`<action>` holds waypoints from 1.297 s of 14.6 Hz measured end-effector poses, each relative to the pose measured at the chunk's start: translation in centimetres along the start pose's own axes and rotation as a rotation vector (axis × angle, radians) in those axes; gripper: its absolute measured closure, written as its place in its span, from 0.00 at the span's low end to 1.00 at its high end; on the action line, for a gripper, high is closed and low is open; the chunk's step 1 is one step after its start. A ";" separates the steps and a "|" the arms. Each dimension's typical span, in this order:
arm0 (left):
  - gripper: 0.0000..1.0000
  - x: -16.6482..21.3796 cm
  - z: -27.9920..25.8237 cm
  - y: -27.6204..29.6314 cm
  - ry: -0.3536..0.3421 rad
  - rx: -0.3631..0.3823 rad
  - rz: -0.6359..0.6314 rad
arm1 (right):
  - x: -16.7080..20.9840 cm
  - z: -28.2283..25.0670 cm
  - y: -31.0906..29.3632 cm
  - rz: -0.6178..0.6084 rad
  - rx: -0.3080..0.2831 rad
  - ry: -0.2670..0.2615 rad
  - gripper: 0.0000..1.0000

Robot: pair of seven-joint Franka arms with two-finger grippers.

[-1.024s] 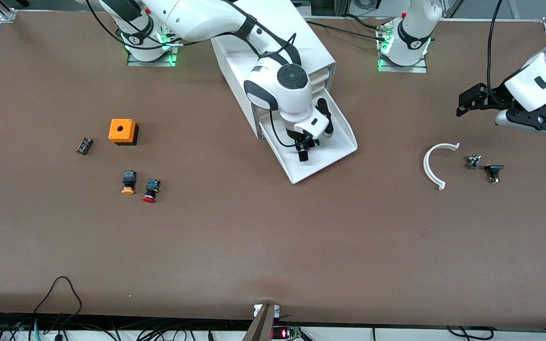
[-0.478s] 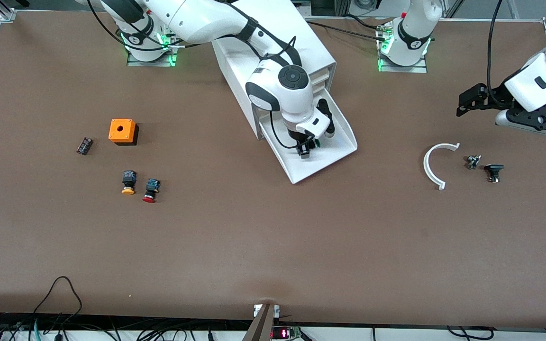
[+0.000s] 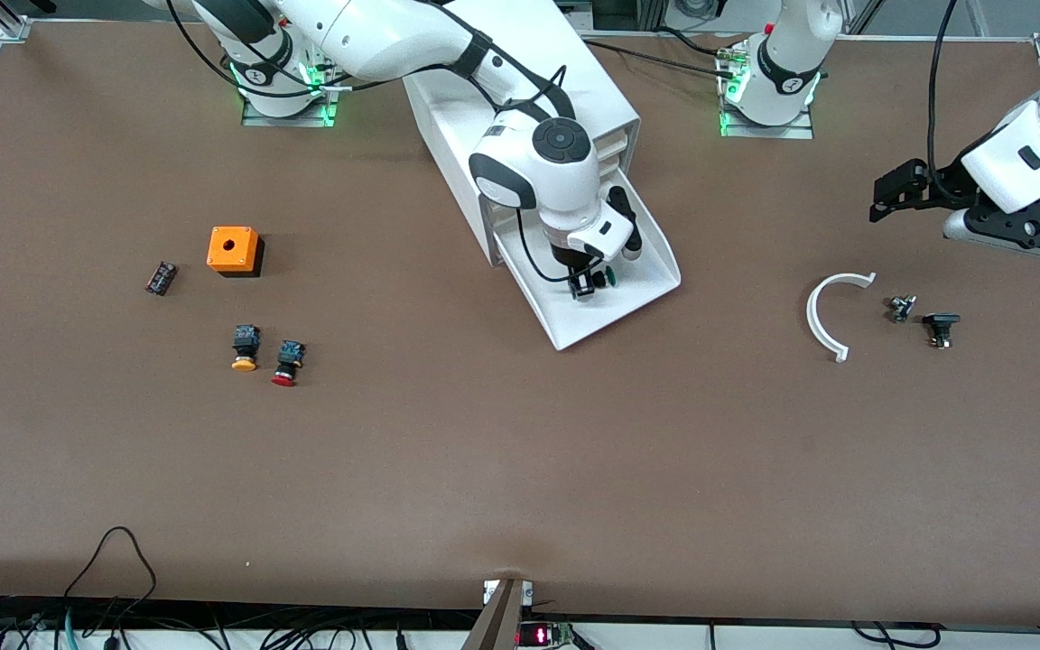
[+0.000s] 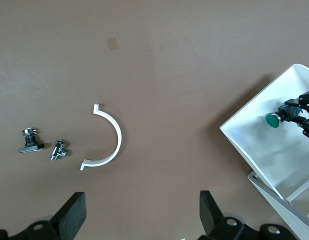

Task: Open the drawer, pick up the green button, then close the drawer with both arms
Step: 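Grasp the green push button in the drawer with the right gripper, then carry the green button out and set it beside the red button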

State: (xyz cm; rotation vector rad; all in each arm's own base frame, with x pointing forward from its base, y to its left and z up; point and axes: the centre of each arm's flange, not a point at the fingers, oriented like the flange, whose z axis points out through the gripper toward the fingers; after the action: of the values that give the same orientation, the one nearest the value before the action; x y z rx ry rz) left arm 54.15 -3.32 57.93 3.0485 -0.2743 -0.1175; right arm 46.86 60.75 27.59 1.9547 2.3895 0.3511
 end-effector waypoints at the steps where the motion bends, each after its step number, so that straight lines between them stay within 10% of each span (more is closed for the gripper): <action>1: 0.00 0.0 0.0 0.0 0.000 0.000 0.000 | -0.1 -1.1 0.6 0.008 -0.013 0.002 0.58; 9: 0.00 0.0 -0.2 0.1 0.004 0.001 0.001 | -4.4 -11.3 6.4 0.284 -0.089 0.043 0.58; 14: 0.00 0.1 -0.8 0.3 0.016 0.002 0.005 | -14.9 -15.3 12.3 0.562 -0.169 -0.002 0.58; 19: 0.00 0.1 -0.8 0.3 0.016 0.003 0.006 | -26.4 -11.8 12.8 0.963 -0.075 -0.092 0.58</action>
State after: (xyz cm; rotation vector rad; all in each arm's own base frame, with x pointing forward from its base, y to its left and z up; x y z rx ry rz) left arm 54.24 -3.61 58.74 3.0495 -0.2831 -0.0929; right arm 62.67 35.61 38.48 2.8441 1.1922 0.3347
